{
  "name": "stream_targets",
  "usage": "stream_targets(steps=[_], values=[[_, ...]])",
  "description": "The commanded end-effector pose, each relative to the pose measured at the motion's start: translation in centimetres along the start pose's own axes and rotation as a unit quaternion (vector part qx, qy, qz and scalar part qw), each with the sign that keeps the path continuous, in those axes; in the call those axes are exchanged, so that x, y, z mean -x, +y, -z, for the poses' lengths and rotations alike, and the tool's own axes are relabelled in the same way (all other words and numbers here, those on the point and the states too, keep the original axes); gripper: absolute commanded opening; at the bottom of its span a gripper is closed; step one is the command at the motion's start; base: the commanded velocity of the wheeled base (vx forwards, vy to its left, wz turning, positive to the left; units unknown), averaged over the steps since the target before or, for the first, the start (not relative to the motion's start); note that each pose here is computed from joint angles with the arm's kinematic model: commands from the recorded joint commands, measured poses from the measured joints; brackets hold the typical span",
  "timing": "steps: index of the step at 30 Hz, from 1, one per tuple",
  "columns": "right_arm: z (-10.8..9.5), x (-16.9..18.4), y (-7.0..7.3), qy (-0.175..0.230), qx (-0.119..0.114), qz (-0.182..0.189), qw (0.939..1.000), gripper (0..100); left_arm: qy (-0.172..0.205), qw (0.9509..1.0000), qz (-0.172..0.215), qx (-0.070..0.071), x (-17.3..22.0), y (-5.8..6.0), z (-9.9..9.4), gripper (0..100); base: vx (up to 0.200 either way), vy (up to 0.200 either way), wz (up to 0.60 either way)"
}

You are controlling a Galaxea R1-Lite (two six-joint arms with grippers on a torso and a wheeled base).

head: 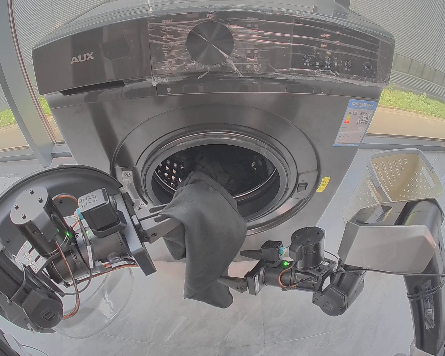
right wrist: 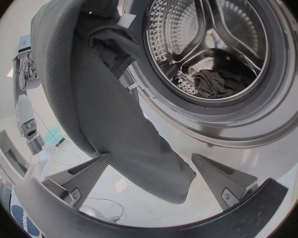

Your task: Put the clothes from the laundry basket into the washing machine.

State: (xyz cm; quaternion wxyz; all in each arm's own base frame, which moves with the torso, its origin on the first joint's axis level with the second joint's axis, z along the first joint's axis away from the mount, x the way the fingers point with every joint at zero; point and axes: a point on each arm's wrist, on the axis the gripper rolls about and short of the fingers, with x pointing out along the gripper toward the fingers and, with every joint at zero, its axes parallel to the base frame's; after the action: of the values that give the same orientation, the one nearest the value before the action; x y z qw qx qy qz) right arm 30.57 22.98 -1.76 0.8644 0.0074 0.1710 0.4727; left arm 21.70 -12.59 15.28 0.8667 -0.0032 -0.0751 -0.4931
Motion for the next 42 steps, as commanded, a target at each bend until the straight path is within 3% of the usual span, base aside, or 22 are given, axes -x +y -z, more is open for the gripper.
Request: stream_targets(steps=[1,11,16,17,26,31,34,36,38,42], values=[[0.0,-0.7,1.2,0.000,0.005,-0.018,0.9998,100,-0.002,1.0000,-0.001,-0.001,0.0,0.2,0.0,0,0.000,0.000,0.00],[0.1,-3.6,2.0,-0.022,0.001,-0.042,0.9989,100,-0.002,1.0000,-0.003,-0.001,0.0,0.1,-0.1,0,0.000,0.000,0.00],[-0.1,-4.3,3.2,-0.036,-0.005,-0.058,0.9976,100,-0.002,1.0000,-0.005,-0.001,0.0,0.1,-0.1,0,0.000,0.000,0.00],[-0.2,-4.2,3.2,-0.038,-0.005,-0.059,0.9975,0,-0.001,1.0000,-0.005,-0.001,0.0,0.1,0.0,0,0.000,0.000,0.00],[-0.9,-1.0,3.0,-0.029,-0.008,-0.035,0.9989,0,0.001,0.9999,-0.016,0.007,0.1,0.4,0.1,0,0.000,0.000,0.00],[-1.9,3.4,1.5,-0.025,0.003,0.024,0.9994,0,-0.004,0.9956,-0.093,0.013,-0.1,1.8,0.2,0,0.000,0.000,0.00],[-2.8,6.0,1.1,-0.031,0.005,0.053,0.9981,0,-0.009,0.9933,-0.114,0.017,-0.4,2.3,0.1,0,0.000,0.000,0.00],[-3.0,6.6,1.2,-0.036,0.005,0.058,0.9977,0,-0.010,0.9931,-0.115,0.019,-0.3,2.4,0.1,0,0.000,0.000,0.00],[-3.9,9.1,1.5,-0.058,0.009,0.091,0.9941,0,-0.012,0.9915,-0.127,0.025,-0.2,2.9,0.1,0,0.000,0.000,0.00],[-4.9,11.9,2.5,-0.068,0.003,0.122,0.9903,0,-0.011,0.9870,-0.159,0.023,0.6,4.0,0.1,0,0.000,0.000,0.00]])
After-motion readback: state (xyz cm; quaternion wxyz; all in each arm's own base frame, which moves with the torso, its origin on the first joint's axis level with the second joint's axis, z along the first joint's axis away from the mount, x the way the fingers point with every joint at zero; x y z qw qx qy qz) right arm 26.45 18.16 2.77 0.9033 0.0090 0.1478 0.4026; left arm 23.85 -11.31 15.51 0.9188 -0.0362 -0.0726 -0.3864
